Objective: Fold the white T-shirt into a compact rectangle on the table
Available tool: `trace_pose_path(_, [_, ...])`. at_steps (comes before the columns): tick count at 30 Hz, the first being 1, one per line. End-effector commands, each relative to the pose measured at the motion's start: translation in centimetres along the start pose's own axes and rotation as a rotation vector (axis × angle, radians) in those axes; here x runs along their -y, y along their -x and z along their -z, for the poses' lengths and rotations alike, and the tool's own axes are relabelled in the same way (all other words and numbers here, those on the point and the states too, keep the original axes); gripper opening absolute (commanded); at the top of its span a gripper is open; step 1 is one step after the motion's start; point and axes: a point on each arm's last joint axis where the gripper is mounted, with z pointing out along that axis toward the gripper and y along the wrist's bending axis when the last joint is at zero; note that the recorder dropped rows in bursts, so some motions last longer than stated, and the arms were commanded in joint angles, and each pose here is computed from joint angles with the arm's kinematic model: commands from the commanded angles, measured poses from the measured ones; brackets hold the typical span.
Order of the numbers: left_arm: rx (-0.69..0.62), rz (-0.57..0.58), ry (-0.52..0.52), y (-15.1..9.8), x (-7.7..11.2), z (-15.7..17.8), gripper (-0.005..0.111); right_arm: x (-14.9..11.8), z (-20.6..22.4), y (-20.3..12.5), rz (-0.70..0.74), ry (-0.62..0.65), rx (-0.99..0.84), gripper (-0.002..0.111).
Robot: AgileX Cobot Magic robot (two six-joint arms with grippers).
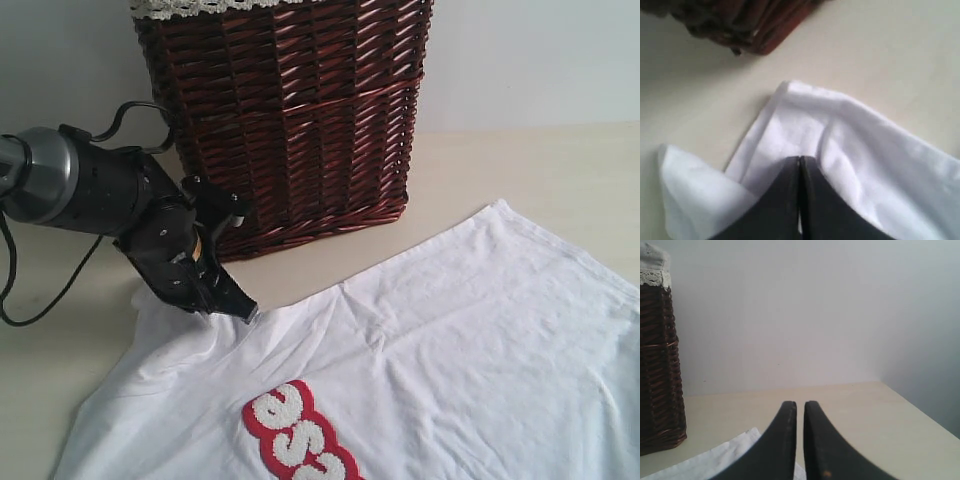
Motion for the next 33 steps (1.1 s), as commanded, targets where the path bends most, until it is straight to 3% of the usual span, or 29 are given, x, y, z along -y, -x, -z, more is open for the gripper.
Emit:
trace_pose_path(1, [-0.013,0.037,0.019,-0.1,-0.4,0.9,0.000,0.0,0.0,-0.1,0.001,0.004,0.002,0.008])
trace_pose_path(8, [-0.160,0.021,0.124,-1.6,-1.4,1.3,0.000,-0.1,0.0,-0.1,0.001,0.006,0.002,0.008])
trace_pose_path(16, [-0.214,0.132,0.184,-4.0,-1.9,1.7,0.000,-0.1,0.0,-0.1,0.001,0.006,0.002,0.008])
trace_pose_path(21, [-0.110,0.189,0.111,-3.6,-1.2,1.2,0.000,-0.1,0.0,-0.1,0.001,0.006,0.002,0.008])
trace_pose_path(28, [0.050,0.175,0.040,-1.3,-0.8,1.7,0.000,-0.1,0.0,-0.1,0.001,0.006,0.002,0.008])
trace_pose_path(33, [0.042,0.198,0.033,-1.4,-0.6,1.0,0.000,-0.1,0.0,-0.1,0.001,0.006,0.002,0.008])
